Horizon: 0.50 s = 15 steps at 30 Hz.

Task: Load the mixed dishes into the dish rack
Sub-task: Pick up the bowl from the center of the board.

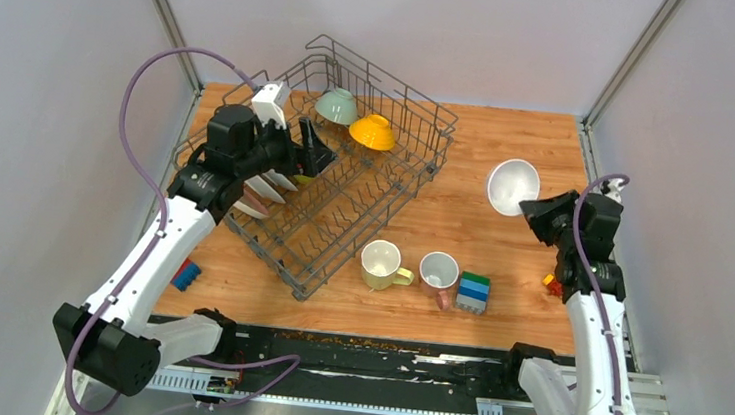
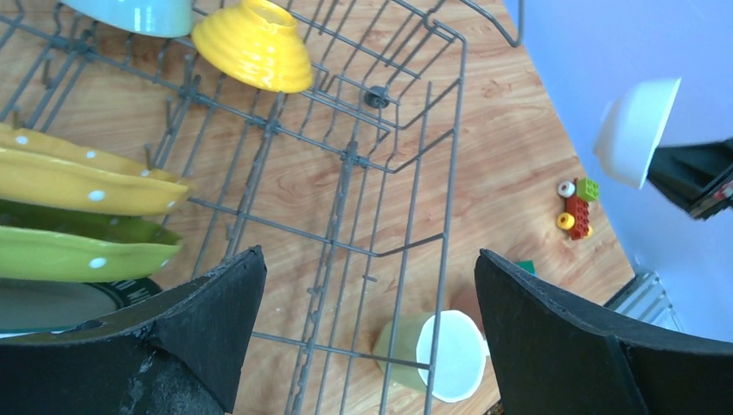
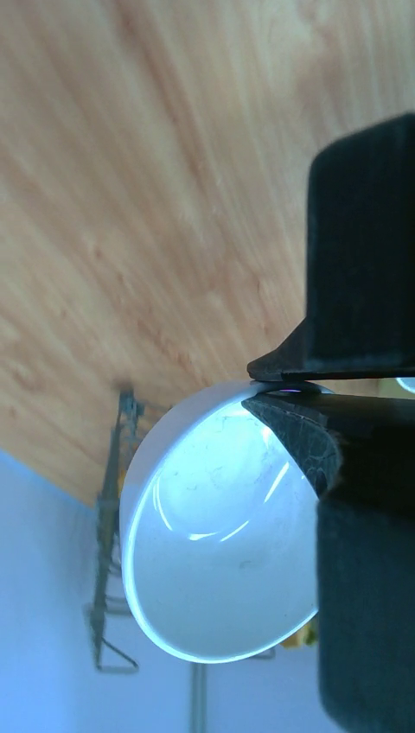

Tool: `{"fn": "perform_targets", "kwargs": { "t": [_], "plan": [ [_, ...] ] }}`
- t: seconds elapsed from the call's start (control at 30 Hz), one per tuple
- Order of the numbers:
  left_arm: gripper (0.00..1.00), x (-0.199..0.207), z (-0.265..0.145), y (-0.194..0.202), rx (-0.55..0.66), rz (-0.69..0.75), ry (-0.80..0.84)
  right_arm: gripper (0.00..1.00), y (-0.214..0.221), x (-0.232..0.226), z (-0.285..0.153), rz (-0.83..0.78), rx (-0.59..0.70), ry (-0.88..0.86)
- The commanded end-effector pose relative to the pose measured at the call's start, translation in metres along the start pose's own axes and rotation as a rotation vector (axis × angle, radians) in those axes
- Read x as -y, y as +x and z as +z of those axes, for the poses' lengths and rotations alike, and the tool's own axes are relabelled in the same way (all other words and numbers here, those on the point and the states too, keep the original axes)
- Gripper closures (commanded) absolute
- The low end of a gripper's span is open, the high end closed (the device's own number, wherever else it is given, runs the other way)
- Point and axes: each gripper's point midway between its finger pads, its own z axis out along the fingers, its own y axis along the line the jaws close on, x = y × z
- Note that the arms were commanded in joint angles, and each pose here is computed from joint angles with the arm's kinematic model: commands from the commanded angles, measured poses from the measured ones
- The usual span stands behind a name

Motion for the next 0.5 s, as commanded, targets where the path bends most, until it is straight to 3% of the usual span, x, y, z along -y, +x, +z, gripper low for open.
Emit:
{"fn": "perform_targets", "kwargs": {
  "t": [0.0, 0.27, 0.47],
  "plan": [
    [0.04, 0.022, 0.002, -0.014, 0.023, 0.069, 0.043, 1.00, -0.024, -0.094, -0.031, -0.178, 0.057, -0.323],
    [0.05, 0.051, 0.004, -0.018, 0.027, 0.129, 0.080, 1.00, 0.025, -0.180, -0.043, -0.473, 0.004, -0.484],
    [0.05, 0.068, -0.003, -0.022, 0.048, 0.163, 0.129, 1.00, 0.062, -0.208, -0.036, -0.578, -0.081, -0.541]
  ]
}}
